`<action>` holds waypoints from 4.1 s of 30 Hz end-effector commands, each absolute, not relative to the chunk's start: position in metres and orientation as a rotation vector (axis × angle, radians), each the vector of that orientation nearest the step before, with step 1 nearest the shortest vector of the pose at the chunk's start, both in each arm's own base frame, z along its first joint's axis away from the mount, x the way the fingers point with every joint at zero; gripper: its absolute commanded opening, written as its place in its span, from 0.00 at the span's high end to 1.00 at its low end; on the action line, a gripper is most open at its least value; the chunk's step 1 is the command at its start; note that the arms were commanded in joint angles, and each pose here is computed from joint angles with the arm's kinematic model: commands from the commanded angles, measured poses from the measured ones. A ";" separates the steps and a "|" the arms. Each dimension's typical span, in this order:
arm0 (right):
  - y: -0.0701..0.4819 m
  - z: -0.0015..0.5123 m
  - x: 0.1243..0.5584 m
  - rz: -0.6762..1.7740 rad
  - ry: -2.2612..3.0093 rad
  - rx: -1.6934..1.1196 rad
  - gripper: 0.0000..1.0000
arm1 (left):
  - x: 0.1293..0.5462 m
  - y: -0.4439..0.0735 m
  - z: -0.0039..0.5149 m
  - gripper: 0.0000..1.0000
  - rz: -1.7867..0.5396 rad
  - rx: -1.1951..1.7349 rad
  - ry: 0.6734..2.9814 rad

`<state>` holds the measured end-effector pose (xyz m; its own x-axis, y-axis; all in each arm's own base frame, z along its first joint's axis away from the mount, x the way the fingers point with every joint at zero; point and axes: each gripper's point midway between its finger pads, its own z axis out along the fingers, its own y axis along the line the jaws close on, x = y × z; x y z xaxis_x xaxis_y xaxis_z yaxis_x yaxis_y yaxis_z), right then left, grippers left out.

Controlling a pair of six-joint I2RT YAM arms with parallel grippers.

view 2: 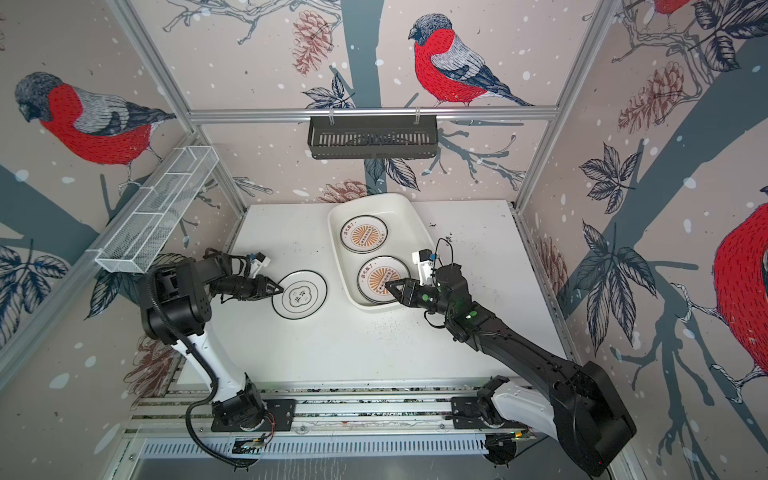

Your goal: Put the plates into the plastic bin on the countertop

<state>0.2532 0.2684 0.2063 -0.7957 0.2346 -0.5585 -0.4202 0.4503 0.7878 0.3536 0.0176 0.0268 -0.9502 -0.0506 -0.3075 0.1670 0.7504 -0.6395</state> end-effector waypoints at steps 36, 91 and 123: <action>0.275 0.219 0.258 1.419 2.033 -0.170 0.68 | 0.345 0.006 0.035 1.00 -1.130 0.040 2.635; 0.348 0.197 0.274 1.240 2.203 -0.366 0.59 | 0.316 -0.025 0.146 1.00 -1.554 0.037 2.289; 0.418 0.191 0.268 1.296 2.197 -0.500 0.64 | 0.303 -0.048 0.172 1.00 -1.398 0.184 2.274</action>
